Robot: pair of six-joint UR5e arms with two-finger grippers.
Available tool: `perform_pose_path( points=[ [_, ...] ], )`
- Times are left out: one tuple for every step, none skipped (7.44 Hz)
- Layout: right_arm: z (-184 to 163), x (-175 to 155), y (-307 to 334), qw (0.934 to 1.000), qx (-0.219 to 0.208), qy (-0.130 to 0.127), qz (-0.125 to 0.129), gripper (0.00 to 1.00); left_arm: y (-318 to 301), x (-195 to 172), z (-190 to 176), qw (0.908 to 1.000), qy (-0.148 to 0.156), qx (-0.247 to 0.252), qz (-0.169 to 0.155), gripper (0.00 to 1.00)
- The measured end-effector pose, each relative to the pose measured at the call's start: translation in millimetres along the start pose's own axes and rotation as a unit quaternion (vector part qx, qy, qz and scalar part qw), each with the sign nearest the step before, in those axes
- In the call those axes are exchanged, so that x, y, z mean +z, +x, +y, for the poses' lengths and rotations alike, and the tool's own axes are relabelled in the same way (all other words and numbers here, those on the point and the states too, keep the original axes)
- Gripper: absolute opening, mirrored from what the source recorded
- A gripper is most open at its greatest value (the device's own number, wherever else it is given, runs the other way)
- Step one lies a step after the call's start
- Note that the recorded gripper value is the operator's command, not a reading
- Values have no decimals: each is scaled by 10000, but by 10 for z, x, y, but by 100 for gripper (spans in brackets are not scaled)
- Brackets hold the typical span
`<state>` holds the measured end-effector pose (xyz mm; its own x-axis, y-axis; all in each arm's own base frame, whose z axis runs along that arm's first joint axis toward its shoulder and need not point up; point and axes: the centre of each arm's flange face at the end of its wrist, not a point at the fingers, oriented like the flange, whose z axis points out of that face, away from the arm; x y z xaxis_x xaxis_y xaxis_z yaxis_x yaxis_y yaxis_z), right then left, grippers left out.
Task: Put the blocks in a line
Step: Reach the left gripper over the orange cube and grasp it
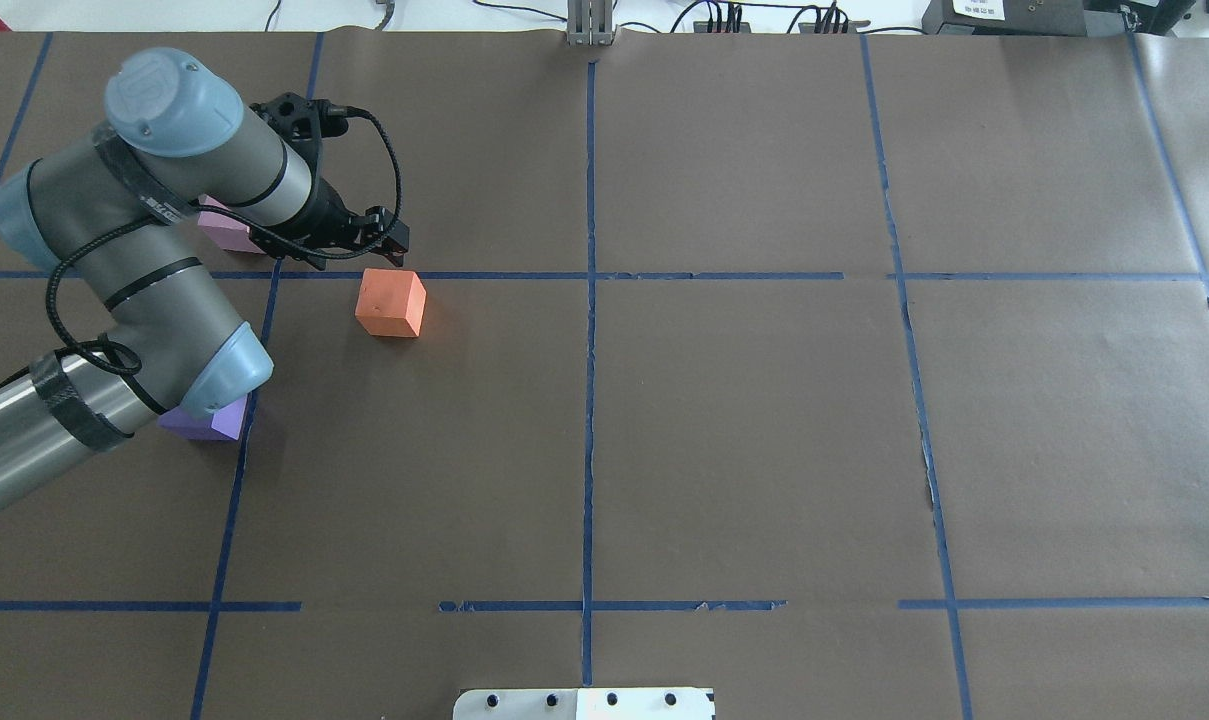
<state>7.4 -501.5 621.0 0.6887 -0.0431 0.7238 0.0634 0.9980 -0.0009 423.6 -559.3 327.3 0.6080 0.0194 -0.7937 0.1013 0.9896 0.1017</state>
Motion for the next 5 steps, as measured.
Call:
perform_pose_path(
  points=[
    [0, 1, 2, 10000, 2, -1, 0, 100, 70, 109, 64, 10000, 2, -12, -68, 100],
    [1, 4, 4, 10000, 4, -4, 0, 100, 136, 202, 142, 9999, 4, 14, -121, 100],
    [0, 3, 3, 10000, 3, -3, 0, 100, 180, 290, 215, 9998, -10, 46, -167, 99],
    [0, 3, 3, 10000, 3, -3, 0, 100, 188, 392, 273, 9997, -59, 63, -216, 94],
    [0, 2, 2, 10000, 2, -2, 0, 100, 170, 478, 302, 9996, -102, 64, -260, 67]
  ],
)
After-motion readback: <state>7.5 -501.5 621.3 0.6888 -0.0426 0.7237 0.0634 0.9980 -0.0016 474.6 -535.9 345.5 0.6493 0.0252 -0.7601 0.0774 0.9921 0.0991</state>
